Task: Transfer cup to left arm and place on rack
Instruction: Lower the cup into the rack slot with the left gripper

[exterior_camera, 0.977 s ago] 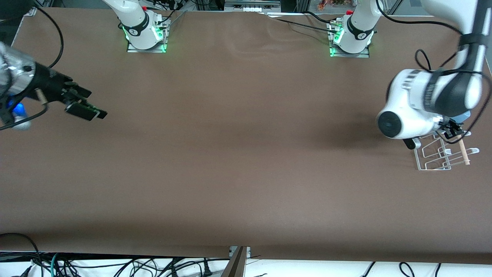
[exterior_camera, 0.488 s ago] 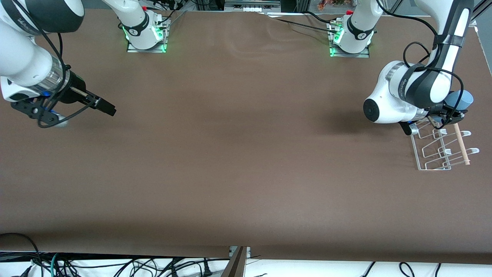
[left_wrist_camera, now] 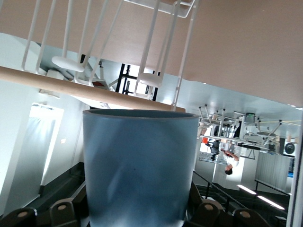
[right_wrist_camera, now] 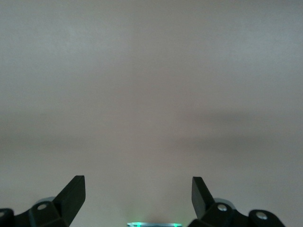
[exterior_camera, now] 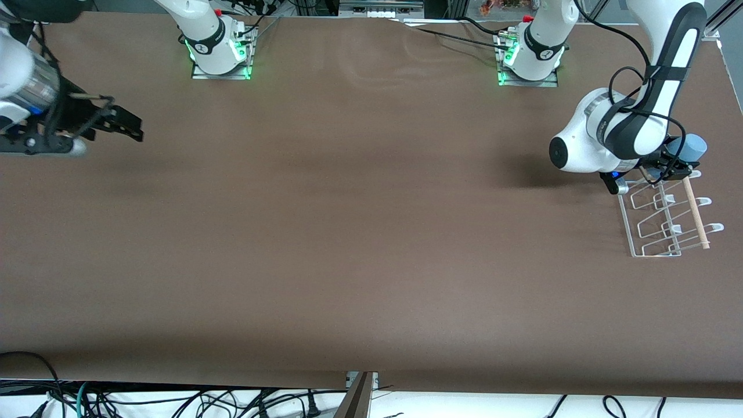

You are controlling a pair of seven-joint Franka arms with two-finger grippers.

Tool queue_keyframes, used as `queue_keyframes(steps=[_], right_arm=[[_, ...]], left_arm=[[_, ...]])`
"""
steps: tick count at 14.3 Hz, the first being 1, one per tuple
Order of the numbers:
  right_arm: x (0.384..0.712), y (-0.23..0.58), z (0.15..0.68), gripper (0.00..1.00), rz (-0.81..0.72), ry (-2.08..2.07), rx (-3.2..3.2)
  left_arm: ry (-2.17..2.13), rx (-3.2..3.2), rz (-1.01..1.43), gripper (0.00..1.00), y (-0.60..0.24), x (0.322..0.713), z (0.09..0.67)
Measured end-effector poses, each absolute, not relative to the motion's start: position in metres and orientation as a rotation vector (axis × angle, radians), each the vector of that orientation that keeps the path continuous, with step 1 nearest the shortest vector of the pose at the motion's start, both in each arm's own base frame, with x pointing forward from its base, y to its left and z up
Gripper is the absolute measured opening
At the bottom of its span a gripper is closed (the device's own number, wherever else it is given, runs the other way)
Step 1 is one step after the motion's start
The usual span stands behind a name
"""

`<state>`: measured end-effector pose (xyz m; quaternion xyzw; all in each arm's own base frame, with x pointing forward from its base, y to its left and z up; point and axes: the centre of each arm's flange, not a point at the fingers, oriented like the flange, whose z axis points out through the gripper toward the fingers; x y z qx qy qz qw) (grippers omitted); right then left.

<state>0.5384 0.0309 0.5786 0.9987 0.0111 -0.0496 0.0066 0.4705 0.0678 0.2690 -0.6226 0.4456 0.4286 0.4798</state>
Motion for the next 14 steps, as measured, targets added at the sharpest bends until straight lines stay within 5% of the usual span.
queue_keyframes(steps=[14], right_arm=[[0.55, 0.015, 0.577, 1.0, -0.22, 0.129, 3.111]], left_arm=[[1.089, -1.469, 1.0, 0.77, 0.071, 0.455, 0.217]])
